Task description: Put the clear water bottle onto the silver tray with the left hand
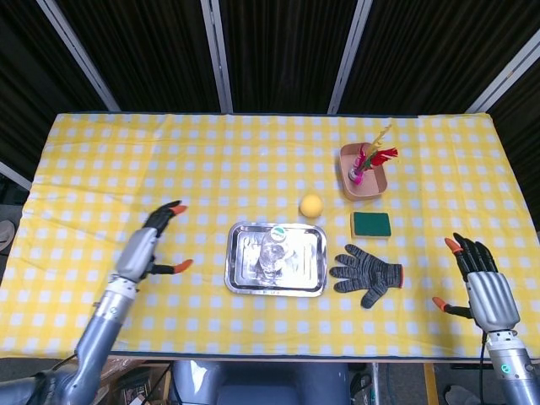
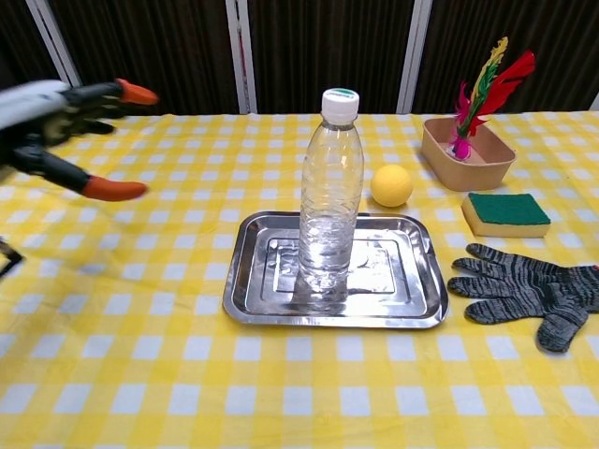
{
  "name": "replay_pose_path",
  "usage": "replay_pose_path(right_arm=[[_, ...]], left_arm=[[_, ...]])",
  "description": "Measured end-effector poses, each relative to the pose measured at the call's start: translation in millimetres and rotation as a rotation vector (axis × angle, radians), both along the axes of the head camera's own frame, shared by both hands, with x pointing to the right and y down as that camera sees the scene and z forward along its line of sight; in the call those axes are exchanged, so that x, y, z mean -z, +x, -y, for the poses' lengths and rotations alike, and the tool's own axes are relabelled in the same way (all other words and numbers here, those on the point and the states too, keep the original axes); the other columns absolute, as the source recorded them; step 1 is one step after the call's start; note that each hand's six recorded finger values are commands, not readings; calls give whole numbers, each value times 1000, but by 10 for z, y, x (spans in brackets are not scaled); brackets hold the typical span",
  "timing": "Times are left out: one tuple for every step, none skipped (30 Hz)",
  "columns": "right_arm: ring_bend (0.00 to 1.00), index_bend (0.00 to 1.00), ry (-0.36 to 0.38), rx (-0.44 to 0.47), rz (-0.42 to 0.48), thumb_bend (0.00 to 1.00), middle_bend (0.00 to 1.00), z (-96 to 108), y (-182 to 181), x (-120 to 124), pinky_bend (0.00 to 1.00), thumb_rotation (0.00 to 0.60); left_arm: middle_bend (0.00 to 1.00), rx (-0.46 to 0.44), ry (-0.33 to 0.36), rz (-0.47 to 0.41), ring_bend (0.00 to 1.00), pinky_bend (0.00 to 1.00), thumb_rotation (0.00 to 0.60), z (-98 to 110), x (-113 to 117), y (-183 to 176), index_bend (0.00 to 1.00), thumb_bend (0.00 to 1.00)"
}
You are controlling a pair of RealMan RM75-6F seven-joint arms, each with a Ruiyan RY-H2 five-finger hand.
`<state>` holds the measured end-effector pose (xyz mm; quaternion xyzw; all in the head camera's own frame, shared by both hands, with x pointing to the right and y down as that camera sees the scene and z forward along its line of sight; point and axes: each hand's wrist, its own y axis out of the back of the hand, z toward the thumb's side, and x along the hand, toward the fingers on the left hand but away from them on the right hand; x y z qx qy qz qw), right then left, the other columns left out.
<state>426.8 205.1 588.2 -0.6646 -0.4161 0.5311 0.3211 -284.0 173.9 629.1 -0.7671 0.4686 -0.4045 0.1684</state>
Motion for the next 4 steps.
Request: replay_pose_path(right_arm=[[0, 54, 0, 0, -6, 50, 0, 0, 3, -3, 0, 600], [0, 54, 1, 0, -13, 50, 0, 1, 5, -8, 0, 600], [0, 54, 1, 1, -18, 50, 0, 2, 6, -11, 0, 600], [0, 54, 1, 1, -22, 50, 0, 3, 8, -16, 0, 600]], left_arm=[[44, 11, 37, 69, 0, 0, 600, -30, 67, -185, 116, 248], [45, 24, 83, 163, 0, 0, 600, -85, 161, -427, 116, 248], [47, 31, 113, 236, 0, 0, 600, -137, 231, -603, 117, 249], [49, 36, 137, 309, 0, 0, 600, -200, 296, -770, 119, 250]])
